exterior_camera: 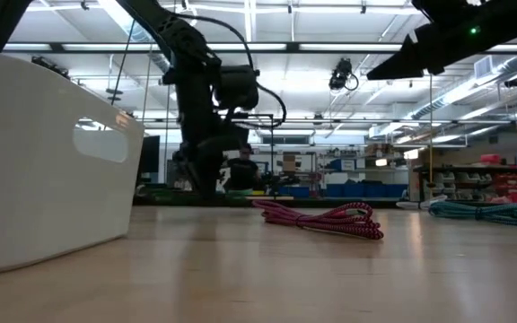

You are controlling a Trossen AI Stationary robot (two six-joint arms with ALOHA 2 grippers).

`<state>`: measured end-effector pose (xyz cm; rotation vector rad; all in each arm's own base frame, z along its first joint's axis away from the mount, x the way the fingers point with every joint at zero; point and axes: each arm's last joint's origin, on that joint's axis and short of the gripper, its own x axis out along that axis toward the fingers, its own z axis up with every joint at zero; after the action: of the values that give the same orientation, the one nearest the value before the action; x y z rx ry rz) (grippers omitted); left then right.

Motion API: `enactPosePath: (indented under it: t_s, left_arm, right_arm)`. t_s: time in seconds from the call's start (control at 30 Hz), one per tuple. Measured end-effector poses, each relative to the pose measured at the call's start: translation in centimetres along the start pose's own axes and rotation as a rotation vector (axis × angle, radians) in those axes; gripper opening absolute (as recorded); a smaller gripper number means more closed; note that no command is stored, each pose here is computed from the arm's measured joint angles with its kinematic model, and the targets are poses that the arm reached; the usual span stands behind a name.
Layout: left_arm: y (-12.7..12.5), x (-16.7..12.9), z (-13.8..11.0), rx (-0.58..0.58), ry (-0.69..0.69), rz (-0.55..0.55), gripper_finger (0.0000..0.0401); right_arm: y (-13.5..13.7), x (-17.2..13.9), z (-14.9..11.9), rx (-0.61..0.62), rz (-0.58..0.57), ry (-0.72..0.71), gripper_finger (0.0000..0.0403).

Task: Pick and place USB-C Cables
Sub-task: Put the green charger cable into the white bin

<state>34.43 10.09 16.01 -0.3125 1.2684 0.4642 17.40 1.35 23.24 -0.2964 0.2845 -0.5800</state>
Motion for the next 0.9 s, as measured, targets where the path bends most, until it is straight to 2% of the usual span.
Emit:
enactPosePath:
  t_s: [0.17,0.37,0.47,0.57,0.7,0.9]
  left_arm:
    - [-2.2,-4.3,0.7,0.068,-0.138,-0.043,0.0029]
    - [-6.2,-10.2,-0.8,0.234,-0.281,-0.111,0.0032]
    - [-8.2,-12.4,-2.7,0.317,-0.296,-0.127,0.0031]
    - [-10.0,-13.9,-5.4,0.41,-0.227,-0.153,0.0029]
    - [-11.6,-15.6,-8.8,0.412,-0.135,-0.16,0.0032]
    - [-14.5,-17.2,-12.2,0.466,-0.147,-0.222,0.0031]
  right_arm:
    - [0.1,0.0,-0.3,-0.007,0.005,0.025,0.0229]
    - [0.2,0.0,-0.9,0.034,0.018,0.075,0.0229]
    - [0.2,-0.1,-1.1,0.057,0.025,0.088,0.0229]
    - [0.2,-0.1,-1.2,0.056,0.027,0.091,0.0229]
    - [0.2,-0.1,-1.1,0.072,0.027,0.09,0.0229]
    - [0.2,-0.1,-1.1,0.095,0.031,0.087,0.0229]
